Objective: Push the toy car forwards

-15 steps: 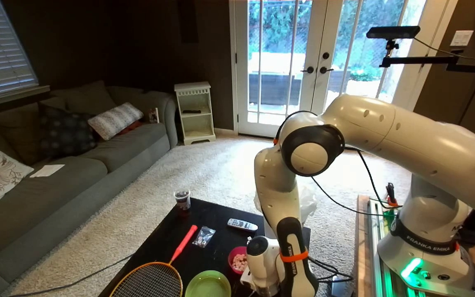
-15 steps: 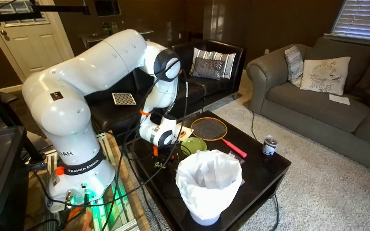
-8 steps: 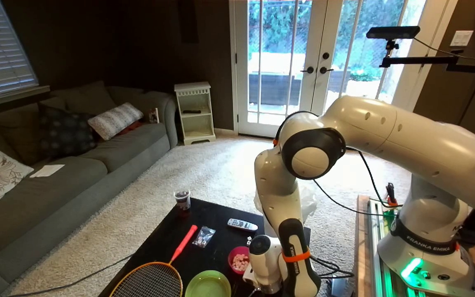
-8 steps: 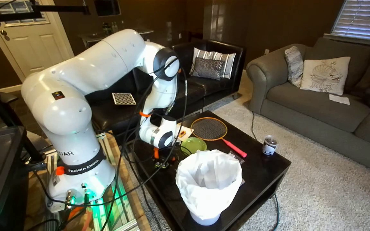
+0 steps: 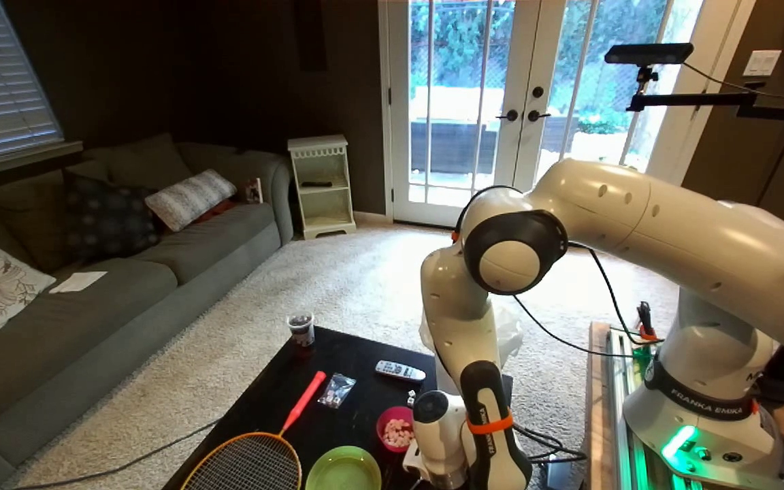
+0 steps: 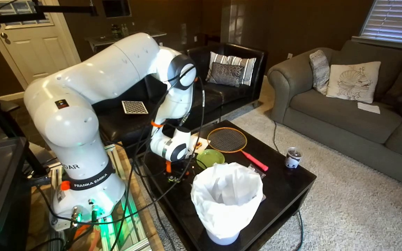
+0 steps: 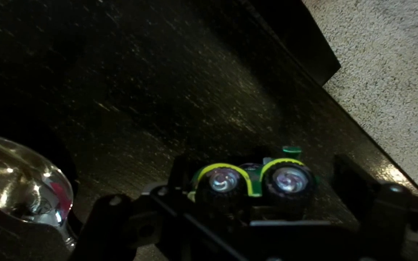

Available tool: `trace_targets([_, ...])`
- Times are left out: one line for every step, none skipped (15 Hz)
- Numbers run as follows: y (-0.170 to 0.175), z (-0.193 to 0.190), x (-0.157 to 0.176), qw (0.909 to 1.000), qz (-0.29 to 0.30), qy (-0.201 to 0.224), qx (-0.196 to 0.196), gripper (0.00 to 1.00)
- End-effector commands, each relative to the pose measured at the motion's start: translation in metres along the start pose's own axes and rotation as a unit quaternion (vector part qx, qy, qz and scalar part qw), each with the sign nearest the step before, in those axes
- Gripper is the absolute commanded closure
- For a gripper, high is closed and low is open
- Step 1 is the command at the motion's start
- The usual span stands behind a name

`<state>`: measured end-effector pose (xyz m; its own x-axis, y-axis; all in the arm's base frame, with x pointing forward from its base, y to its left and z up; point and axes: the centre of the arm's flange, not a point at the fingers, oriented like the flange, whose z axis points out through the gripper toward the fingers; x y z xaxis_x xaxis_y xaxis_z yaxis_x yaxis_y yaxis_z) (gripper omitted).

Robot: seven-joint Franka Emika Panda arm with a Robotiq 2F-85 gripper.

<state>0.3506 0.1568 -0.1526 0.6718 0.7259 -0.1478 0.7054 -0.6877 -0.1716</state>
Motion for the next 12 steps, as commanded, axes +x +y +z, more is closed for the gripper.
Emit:
trace_targets([0.000, 0.009, 0.000, 0.9997, -0.020, 0.012, 0.007, 0.00])
trace_targets([0.001, 0.010, 0.000, 0.9997, -0.021, 0.010, 0.007, 0.00])
trace_targets([0.002, 0.012, 0.000, 0.9997, -0.021, 0.011, 0.004, 0.00])
trace_targets([0.002, 0.013, 0.001, 0.9997, -0.019, 0.013, 0.003, 0.00])
trace_targets([0.003, 0.014, 0.001, 0.9998, -0.016, 0.015, 0.002, 0.00])
trace_targets([0.004, 0.015, 0.003, 0.9997, -0.013, 0.018, 0.001, 0.00])
trace_targets([0.004, 0.016, 0.004, 0.9997, -0.013, 0.022, 0.002, 0.00])
trace_targets([0.005, 0.017, 0.006, 0.9996, -0.012, 0.024, 0.003, 0.00])
trace_targets([0.006, 0.018, 0.007, 0.9996, -0.010, 0.026, 0.002, 0.00])
trace_targets([0.007, 0.020, 0.008, 0.9996, -0.008, 0.028, 0.002, 0.00])
trace_targets([0.008, 0.021, 0.008, 0.9995, -0.007, 0.031, 0.005, 0.00])
trace_targets([0.008, 0.023, 0.009, 0.9995, -0.006, 0.031, 0.006, 0.00])
